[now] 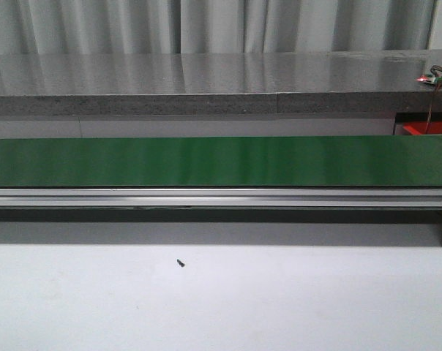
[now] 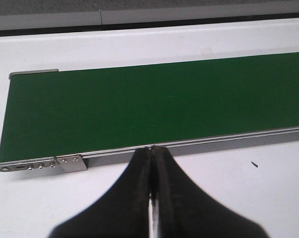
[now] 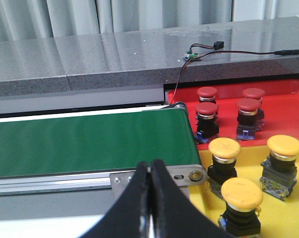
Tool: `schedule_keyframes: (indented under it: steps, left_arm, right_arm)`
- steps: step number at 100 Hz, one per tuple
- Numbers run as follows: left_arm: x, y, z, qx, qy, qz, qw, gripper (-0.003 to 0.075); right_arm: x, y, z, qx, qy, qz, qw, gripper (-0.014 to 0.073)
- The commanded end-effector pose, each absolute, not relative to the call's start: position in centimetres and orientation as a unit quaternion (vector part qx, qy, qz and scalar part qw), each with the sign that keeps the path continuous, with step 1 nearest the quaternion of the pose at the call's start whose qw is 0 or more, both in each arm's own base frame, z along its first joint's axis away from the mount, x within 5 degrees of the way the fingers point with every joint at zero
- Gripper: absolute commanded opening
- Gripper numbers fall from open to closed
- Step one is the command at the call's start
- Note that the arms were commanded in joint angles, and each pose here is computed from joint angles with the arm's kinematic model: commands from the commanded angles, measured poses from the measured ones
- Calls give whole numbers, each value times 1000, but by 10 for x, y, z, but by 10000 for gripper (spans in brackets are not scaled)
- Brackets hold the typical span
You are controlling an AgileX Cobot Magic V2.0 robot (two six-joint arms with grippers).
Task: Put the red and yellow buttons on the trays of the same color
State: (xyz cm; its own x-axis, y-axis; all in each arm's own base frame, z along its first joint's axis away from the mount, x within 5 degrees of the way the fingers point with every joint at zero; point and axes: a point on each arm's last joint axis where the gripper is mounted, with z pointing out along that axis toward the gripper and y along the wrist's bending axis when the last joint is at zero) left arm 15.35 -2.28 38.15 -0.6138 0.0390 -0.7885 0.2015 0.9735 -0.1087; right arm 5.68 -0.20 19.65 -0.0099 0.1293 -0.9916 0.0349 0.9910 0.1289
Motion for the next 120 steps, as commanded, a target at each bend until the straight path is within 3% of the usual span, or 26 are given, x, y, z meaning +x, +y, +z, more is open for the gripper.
schedule_keyframes:
  steps: [1,47,64,92,120]
  left_arm:
    - [154,-25,395,65,873,-103,472,-20]
    - [155,-24,395,63,868,-97,483,-20]
    - [158,-19,394,36,813,-84,575,-20]
    - [137,-8,369,26,746,-24,665,-20]
    - [111,-2,328,-13,723,-25,690,-20]
  right_arm:
    - [54,-2,210,50,670,30,740,-106]
    - [54,-2,210,50,670,30,740,-106]
    - [54,-2,210,50,670,30,740,-106]
    - [54,-2,210,50,670,30,740,-106]
    - [54,-2,210,50,670,30,740,-106]
